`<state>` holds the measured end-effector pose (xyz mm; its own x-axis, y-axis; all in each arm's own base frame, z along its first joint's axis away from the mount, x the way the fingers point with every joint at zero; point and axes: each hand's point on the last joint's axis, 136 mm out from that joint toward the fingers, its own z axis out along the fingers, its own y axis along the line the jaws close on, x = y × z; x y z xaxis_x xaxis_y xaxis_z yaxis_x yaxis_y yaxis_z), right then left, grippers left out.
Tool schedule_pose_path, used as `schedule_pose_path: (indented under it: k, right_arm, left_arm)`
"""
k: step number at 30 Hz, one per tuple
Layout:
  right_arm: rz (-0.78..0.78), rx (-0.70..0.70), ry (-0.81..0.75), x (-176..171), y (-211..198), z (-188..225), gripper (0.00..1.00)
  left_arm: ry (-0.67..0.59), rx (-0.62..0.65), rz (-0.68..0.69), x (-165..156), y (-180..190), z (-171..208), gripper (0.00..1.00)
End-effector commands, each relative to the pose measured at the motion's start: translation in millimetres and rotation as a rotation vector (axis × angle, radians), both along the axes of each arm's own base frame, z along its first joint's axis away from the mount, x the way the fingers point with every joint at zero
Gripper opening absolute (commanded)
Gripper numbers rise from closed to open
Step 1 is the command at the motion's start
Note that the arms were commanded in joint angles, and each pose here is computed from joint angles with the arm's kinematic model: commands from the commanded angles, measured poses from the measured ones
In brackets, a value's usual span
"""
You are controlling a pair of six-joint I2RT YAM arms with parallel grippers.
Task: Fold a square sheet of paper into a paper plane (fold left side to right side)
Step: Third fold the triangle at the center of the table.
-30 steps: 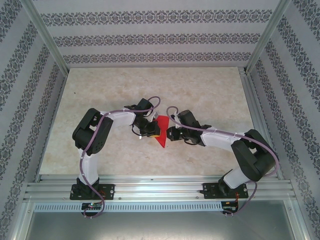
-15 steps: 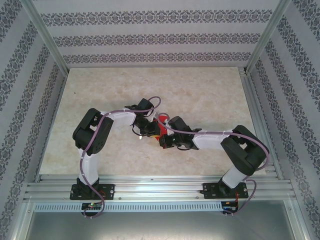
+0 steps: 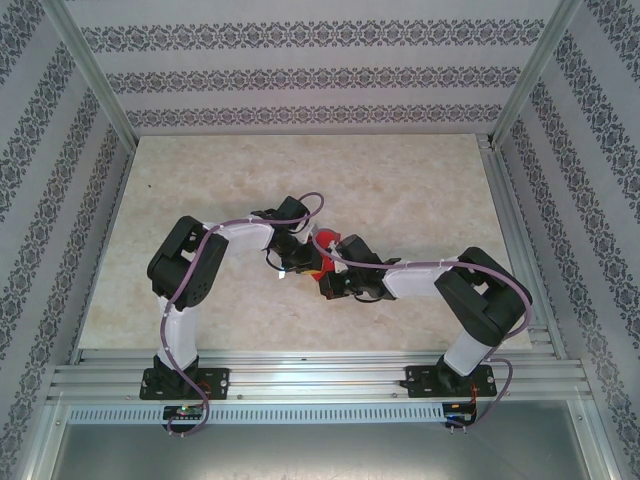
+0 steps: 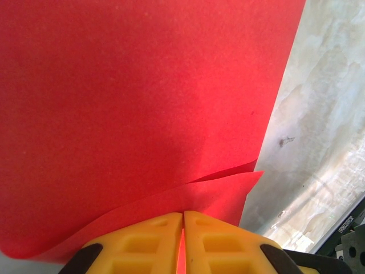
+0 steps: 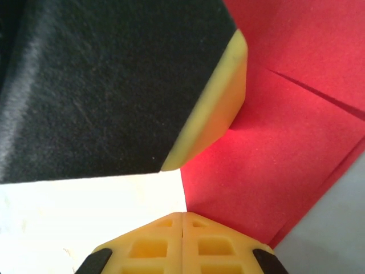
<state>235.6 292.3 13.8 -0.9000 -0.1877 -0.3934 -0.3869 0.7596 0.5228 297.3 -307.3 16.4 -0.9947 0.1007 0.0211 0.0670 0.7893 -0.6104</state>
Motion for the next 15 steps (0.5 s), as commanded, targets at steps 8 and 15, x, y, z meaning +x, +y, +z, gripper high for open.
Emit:
schedule_pose_path:
  k: [8, 15]
  right_arm:
    - [-0.001, -0.109, 0.104, -46, -40, -36, 0.00]
    - [0.004, -0.120, 0.117, -63, -48, -33, 0.00]
  left_arm:
    - [0.026, 0.156, -0.020, -10, 17, -43, 0.11]
    - [0.024, 0.168, -0.019, -9, 18, -43, 0.11]
